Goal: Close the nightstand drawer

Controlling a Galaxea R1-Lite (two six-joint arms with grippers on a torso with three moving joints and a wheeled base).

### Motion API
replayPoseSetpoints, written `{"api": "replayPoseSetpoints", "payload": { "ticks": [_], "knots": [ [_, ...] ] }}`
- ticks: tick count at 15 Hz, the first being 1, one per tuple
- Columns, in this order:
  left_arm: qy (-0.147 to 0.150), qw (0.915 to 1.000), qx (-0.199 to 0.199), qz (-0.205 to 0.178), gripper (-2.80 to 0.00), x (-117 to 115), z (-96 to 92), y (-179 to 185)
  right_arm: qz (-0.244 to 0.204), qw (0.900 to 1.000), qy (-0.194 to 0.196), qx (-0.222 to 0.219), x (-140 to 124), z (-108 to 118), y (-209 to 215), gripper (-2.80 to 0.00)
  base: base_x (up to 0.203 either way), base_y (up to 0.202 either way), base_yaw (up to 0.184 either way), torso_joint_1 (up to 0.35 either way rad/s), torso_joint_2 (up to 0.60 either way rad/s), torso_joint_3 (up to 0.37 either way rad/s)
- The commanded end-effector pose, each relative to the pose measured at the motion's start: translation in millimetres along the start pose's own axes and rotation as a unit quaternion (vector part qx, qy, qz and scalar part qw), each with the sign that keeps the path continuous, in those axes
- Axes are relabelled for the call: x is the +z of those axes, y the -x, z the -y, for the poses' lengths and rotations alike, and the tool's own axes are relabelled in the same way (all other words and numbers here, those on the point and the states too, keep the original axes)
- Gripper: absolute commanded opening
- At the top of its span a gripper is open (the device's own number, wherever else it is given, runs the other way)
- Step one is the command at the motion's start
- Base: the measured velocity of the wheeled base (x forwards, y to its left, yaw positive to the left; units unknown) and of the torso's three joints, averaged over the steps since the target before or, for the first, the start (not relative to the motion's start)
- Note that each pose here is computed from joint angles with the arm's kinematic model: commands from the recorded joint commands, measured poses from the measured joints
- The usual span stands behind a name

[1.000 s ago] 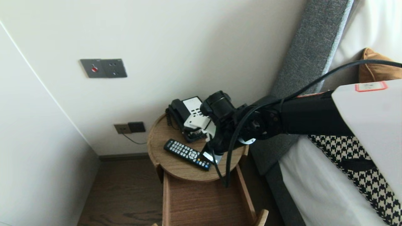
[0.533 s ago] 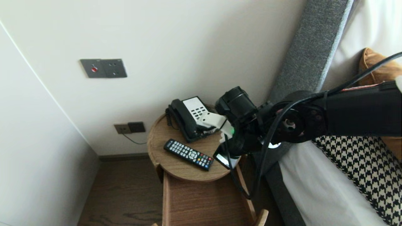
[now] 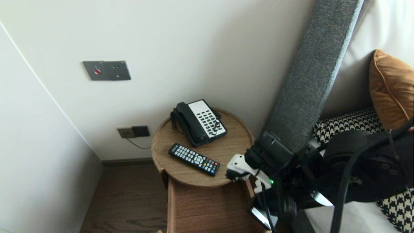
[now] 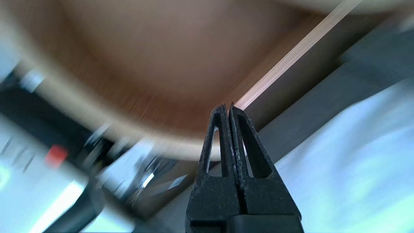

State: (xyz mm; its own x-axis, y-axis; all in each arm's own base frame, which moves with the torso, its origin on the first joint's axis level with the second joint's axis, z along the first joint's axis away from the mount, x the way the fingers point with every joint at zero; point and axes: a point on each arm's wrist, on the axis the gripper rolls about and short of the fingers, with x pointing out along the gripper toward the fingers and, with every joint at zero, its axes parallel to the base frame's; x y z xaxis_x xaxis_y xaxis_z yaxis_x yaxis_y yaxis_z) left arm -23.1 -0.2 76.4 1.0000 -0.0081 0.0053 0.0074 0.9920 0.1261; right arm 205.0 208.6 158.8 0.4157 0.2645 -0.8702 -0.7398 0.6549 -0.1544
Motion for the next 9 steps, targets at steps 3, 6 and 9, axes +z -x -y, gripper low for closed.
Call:
{"api": "replayPoseSetpoints", "payload": {
  "ticks": [3,6,9],
  "knots": [
    [-0.001,1.0,0.0,0.0,-2.8,0,0.0,0,-0.044,0.998,-0.015,0.054,-49,-13,8,-2.8,0.0,0.0,0.0,0.0,0.0,0.0],
    [-0.001,1.0,0.0,0.0,-2.8,0,0.0,0,-0.065,0.995,-0.028,0.067,-72,-16,11,-2.8,0.0,0.0,0.0,0.0,0.0,0.0],
    [-0.002,1.0,0.0,0.0,-2.8,0,0.0,0,-0.08,0.993,-0.036,0.076,-87,-17,11,-2.8,0.0,0.0,0.0,0.0,0.0,0.0]
  ]
}}
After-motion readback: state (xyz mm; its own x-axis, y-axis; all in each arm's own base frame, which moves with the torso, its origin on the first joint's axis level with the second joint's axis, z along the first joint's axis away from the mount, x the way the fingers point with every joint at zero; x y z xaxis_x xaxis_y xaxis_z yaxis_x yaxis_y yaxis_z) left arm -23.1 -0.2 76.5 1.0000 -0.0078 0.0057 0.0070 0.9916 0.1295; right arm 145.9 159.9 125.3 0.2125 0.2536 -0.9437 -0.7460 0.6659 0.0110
